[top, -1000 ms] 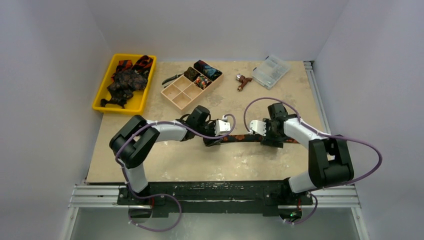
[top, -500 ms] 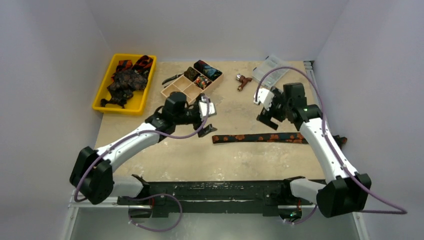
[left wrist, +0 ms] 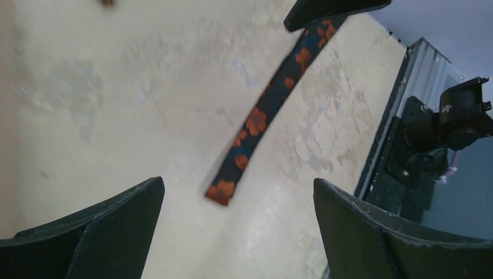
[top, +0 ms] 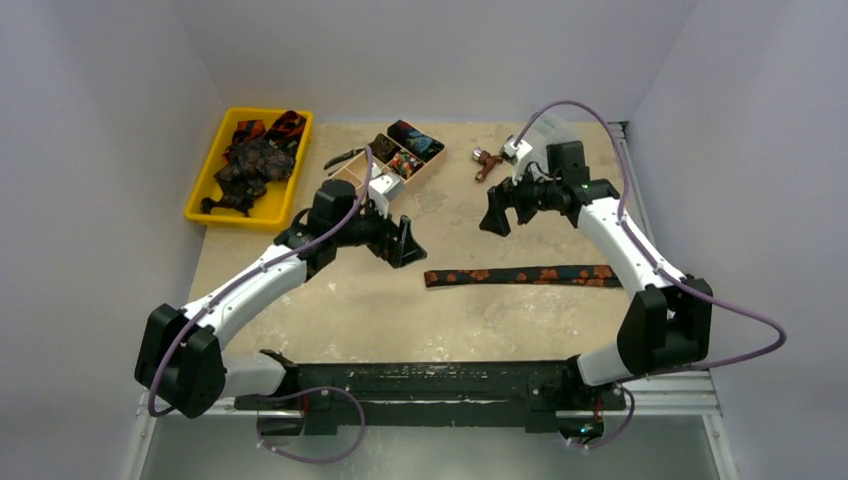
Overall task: Roll the ties
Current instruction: Move the tie to the center of the board.
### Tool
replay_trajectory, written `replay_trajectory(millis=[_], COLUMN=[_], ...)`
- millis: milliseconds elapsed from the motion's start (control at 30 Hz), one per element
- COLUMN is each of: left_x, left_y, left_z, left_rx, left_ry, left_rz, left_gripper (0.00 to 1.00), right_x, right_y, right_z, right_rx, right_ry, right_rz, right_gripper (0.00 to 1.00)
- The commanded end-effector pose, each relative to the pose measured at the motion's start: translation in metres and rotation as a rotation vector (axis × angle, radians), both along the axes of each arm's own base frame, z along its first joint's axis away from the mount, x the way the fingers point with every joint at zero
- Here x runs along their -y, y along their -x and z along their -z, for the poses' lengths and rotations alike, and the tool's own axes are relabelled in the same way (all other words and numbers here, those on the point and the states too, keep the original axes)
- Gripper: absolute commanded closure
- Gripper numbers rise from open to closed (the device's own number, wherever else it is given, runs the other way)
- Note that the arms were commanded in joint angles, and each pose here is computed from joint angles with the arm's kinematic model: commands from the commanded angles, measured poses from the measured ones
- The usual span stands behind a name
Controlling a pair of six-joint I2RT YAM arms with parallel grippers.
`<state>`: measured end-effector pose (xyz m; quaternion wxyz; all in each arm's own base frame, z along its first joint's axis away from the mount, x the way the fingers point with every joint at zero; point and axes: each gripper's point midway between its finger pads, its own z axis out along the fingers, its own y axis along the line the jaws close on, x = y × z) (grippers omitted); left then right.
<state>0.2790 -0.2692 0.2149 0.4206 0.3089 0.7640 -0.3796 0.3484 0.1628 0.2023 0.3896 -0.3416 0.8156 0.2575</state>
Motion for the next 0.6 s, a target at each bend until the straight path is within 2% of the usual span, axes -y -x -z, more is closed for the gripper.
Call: replay_trajectory(millis=[0,100,167,367,433,567], left_x=[-0.007,-0.011,-0.012,-0.012,-0.013,-0.004], left_y=[0.006,-0.004,-0.006,-0.002,-0.002,0.01], left_z=[0.035,0.048,0.055,0.095,0.105,0.126], left_rx=[-0.281,-0.345,-0.383,-0.51,-0.532,-0.573], left_ry=[0.101,0.156,0.172,0.181,0.167,0.126], left_rz=[-0.123,-0.171,-0.191,-0.25,-0.277,-0.257], left_gripper=[0.0,0.0,0.03,0.19,0.24,0.4], right_x=[-0.024,-0.034,-0.042,-0.057,-0.056,-0.057], right_y=[0.031,0.041,0.051,0.083,0.087,0.084], right_z=[0.018,0.042,0.053,0.091,0.1,0.111], right_rx=[-0.195,-0.323,-0.402,-0.552,-0.58,-0.591], right_ry=[-0.144,-0.191,-0.237,-0.256,-0.266,-0.275], right_rz=[-0.018,-0.031,-0.039,-0.045,-0.013,0.034], right_gripper=[0.02,0.02,0.06,0.32,0.39,0.61])
